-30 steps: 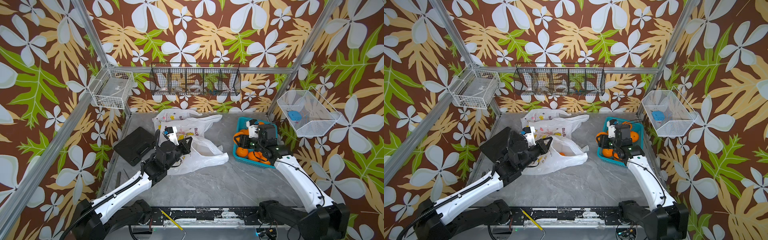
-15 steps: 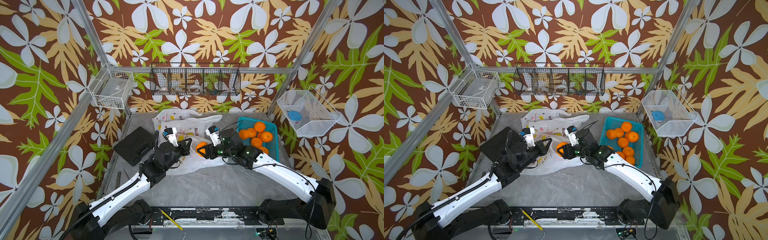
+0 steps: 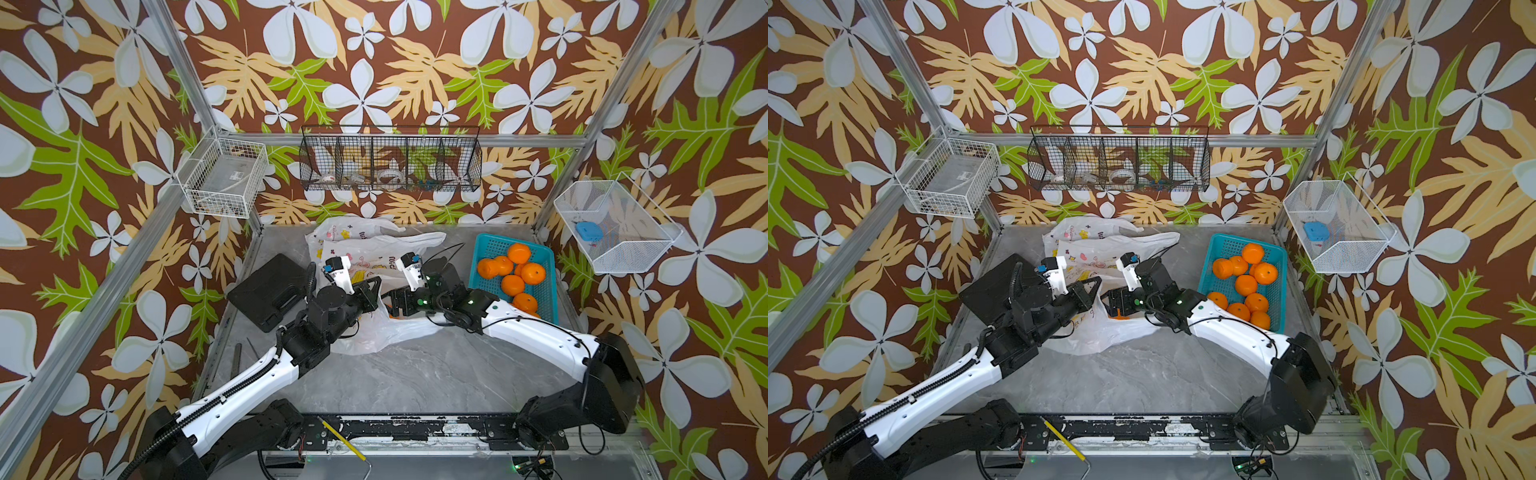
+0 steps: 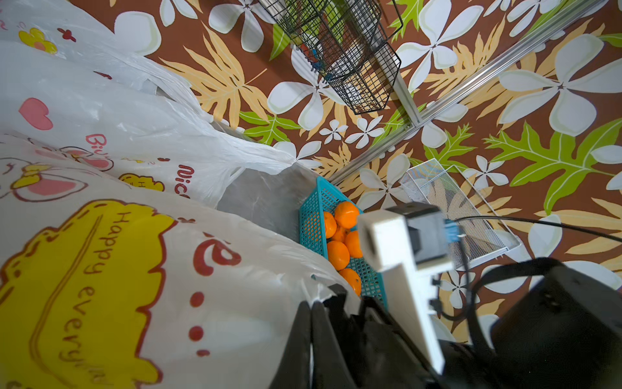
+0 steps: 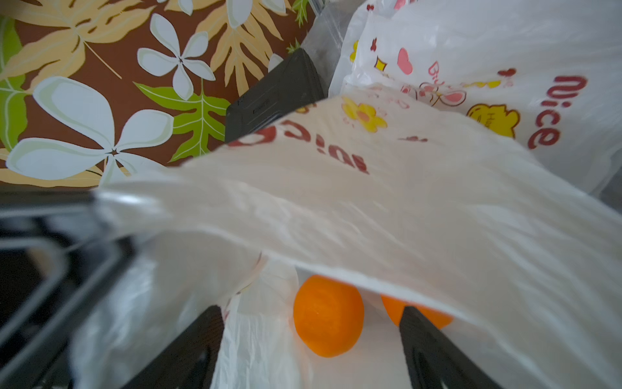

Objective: Place the oranges into plastic bags & tie knots
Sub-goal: Place the orange in the plastic bag, then pick up the orange from the basket.

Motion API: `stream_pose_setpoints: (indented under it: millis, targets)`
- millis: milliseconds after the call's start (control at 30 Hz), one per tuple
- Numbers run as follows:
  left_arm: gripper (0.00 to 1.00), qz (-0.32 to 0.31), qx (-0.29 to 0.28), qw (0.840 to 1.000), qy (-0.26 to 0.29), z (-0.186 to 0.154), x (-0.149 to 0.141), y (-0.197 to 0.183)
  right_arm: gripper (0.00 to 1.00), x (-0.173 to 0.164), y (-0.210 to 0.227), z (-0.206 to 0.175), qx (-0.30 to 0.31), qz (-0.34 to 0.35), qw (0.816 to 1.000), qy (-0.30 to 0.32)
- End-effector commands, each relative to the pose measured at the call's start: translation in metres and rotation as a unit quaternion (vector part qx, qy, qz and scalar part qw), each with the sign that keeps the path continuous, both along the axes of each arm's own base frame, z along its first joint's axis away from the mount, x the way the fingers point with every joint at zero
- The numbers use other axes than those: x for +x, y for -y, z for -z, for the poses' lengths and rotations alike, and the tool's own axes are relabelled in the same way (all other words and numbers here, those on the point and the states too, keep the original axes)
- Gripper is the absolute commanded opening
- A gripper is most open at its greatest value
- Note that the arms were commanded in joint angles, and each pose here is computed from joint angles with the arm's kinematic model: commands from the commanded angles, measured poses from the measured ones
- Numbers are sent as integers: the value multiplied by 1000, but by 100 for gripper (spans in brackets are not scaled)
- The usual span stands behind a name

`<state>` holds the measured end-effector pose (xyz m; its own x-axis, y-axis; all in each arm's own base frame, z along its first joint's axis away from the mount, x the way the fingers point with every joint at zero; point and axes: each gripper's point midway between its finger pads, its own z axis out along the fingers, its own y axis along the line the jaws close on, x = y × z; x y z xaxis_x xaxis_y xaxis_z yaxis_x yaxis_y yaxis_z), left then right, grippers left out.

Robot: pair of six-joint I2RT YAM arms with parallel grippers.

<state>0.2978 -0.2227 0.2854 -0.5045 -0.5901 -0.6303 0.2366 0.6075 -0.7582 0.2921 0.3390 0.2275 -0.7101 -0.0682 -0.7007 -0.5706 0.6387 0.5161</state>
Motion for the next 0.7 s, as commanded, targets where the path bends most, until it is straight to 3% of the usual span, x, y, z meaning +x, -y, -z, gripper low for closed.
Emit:
stream_pose_setpoints:
  millis: [0, 133, 267, 467, 667]
  targets:
    - [0, -13, -3, 1000, 4, -1, 4, -3, 84, 4, 41, -2, -39, 48, 998, 15]
    - [0, -19, 4, 1000, -2, 6, 7, -3, 84, 9, 100, -19, -74, 115, 990, 45]
    - [0, -18, 14, 1000, -4, 10, 8, -2, 86, 29, 176, -18, -137, 205, 967, 56]
    - [0, -17, 14, 1000, -4, 11, 6, -4, 90, 64, 284, 21, -236, 319, 918, 12]
    - [0, -13, 12, 1000, -2, 9, 4, -4, 91, 100, 347, 68, -299, 370, 879, -39]
